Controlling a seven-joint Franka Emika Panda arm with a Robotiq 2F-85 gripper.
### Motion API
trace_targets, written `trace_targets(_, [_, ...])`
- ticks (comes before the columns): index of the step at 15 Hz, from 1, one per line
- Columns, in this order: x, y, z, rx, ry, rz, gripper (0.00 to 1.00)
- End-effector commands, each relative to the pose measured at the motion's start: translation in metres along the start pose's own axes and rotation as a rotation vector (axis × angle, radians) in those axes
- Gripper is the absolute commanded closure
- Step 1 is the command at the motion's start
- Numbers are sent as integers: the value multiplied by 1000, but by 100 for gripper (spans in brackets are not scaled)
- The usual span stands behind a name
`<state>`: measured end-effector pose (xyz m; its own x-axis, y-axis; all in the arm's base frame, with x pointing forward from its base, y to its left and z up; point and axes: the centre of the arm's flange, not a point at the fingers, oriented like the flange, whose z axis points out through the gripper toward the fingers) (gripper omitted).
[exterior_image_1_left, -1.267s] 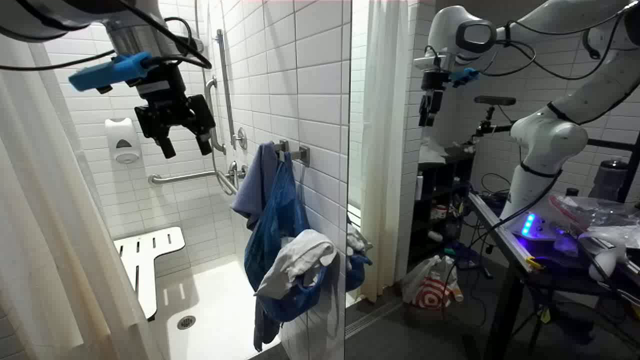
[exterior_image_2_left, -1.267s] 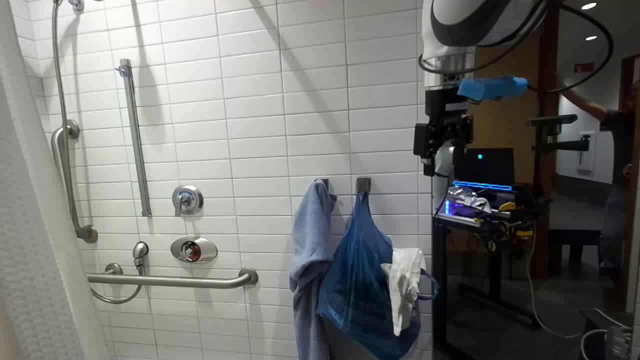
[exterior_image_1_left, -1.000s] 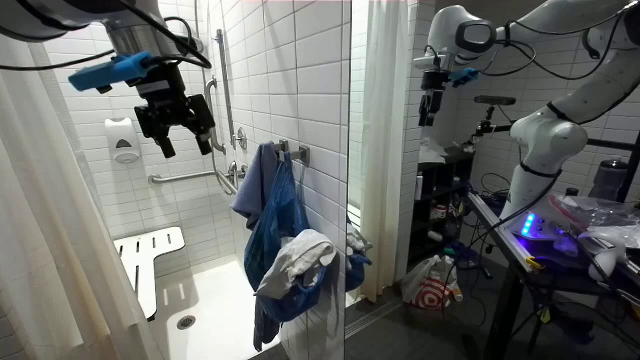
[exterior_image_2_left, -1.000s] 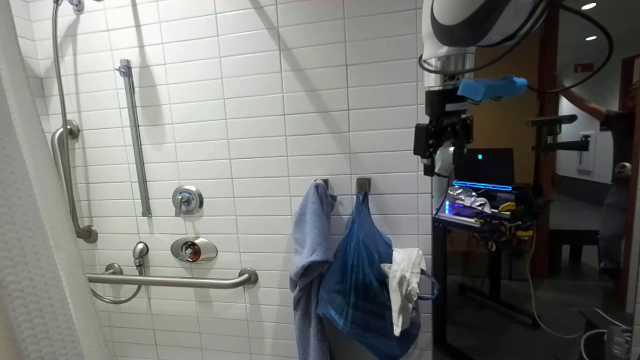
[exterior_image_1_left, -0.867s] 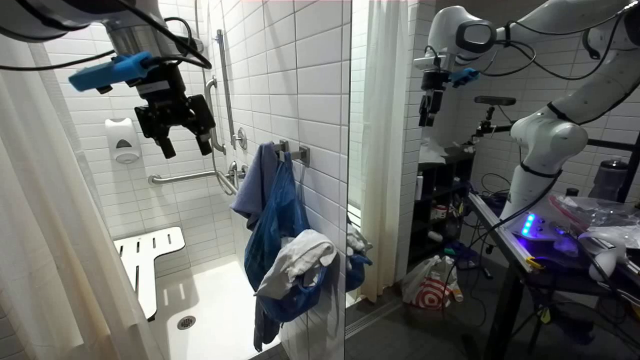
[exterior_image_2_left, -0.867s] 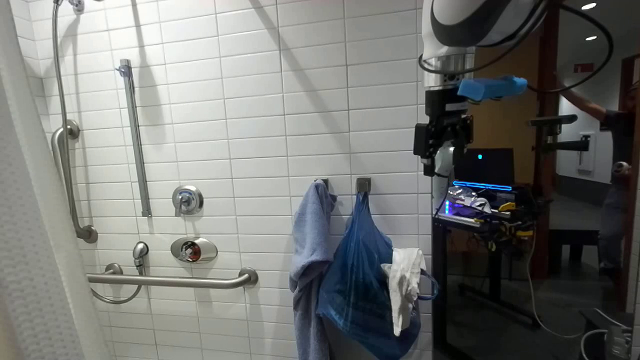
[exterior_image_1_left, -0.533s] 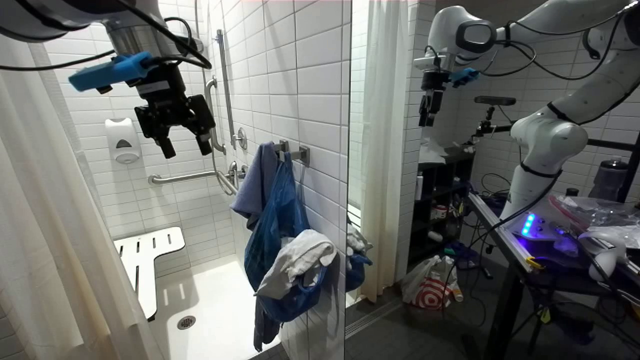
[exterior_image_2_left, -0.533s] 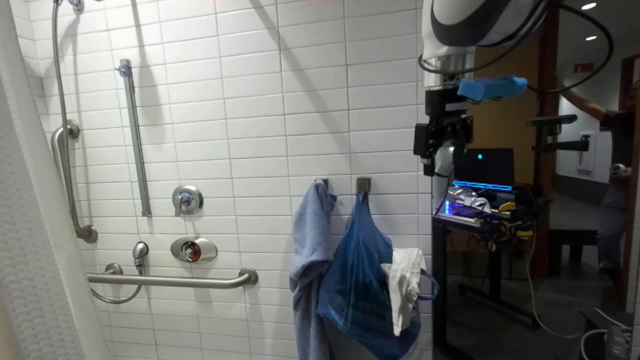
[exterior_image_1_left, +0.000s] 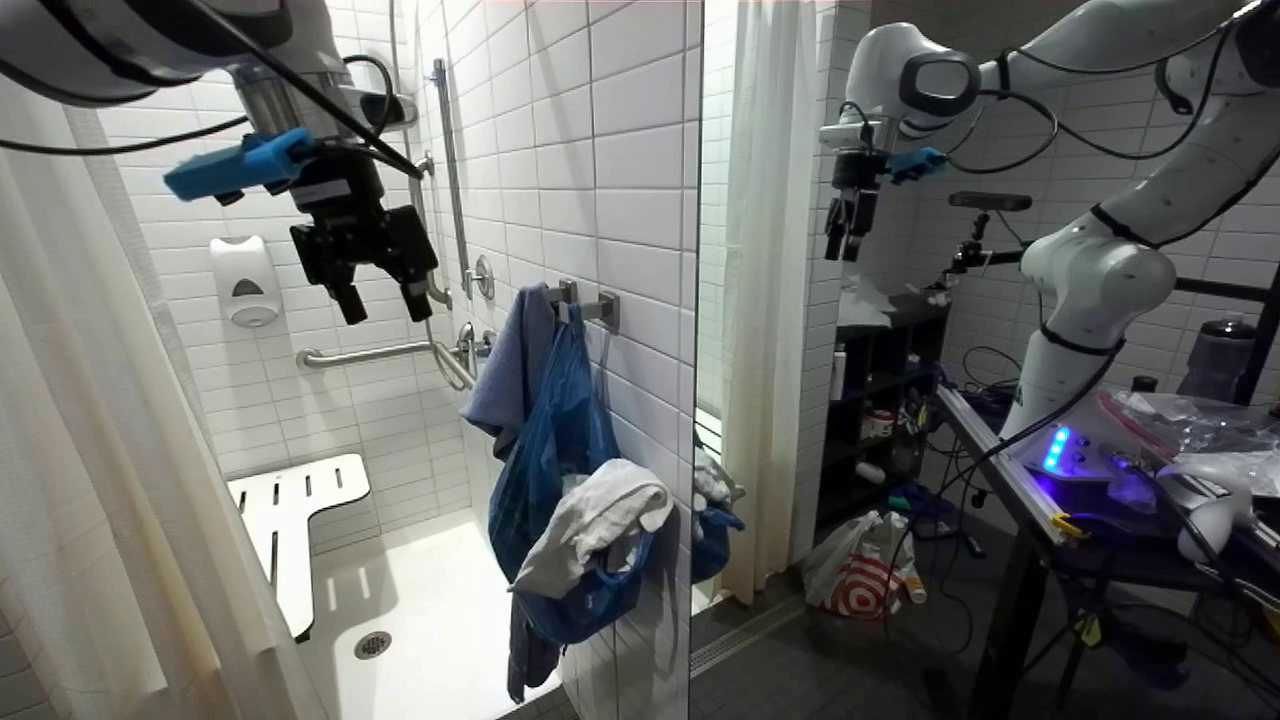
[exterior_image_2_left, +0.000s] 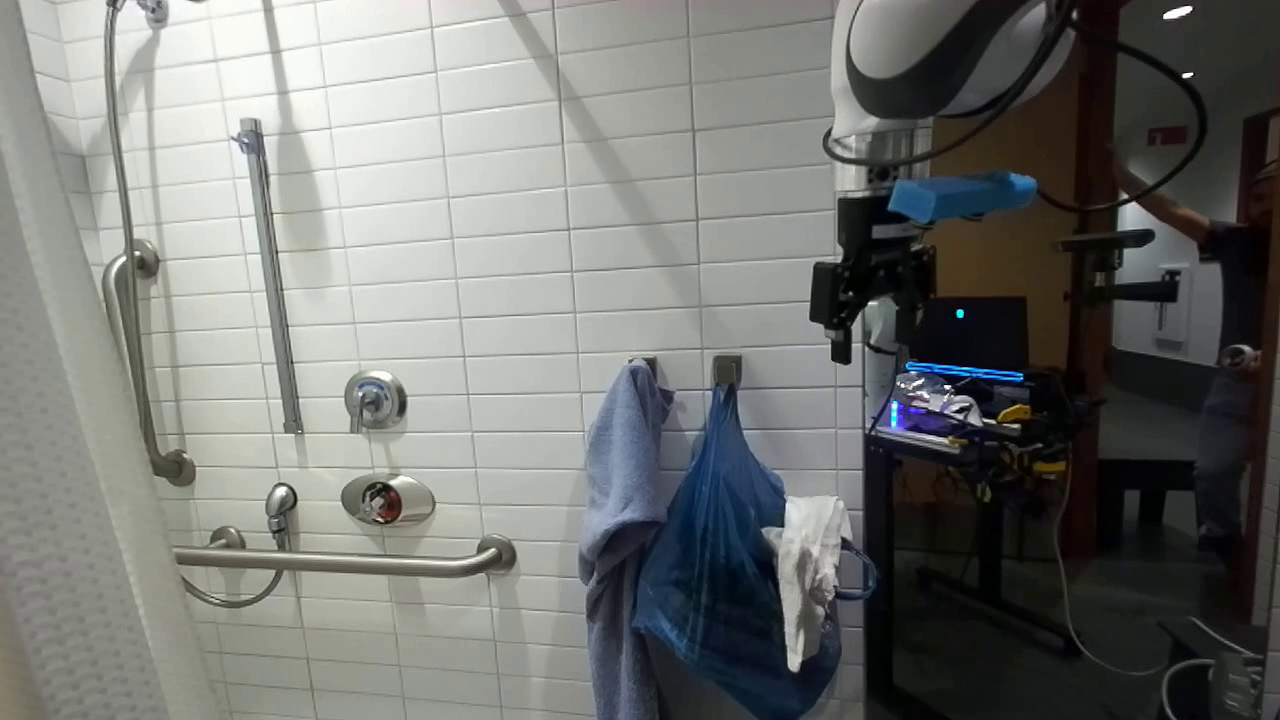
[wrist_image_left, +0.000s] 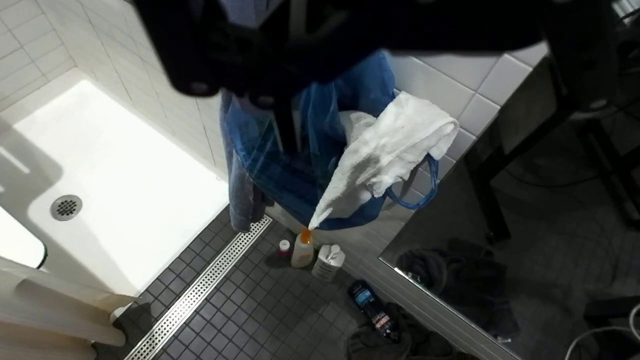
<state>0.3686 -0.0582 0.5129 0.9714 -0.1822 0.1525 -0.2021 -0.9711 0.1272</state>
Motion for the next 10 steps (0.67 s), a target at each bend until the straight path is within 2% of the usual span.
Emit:
trace_targets(1, [19, -7, 17, -20, 4, 70, 0])
trace_targets(7, [46, -10, 54, -44, 53, 218, 0])
trace_targets(10, [57, -10, 77, -74, 44, 272, 0])
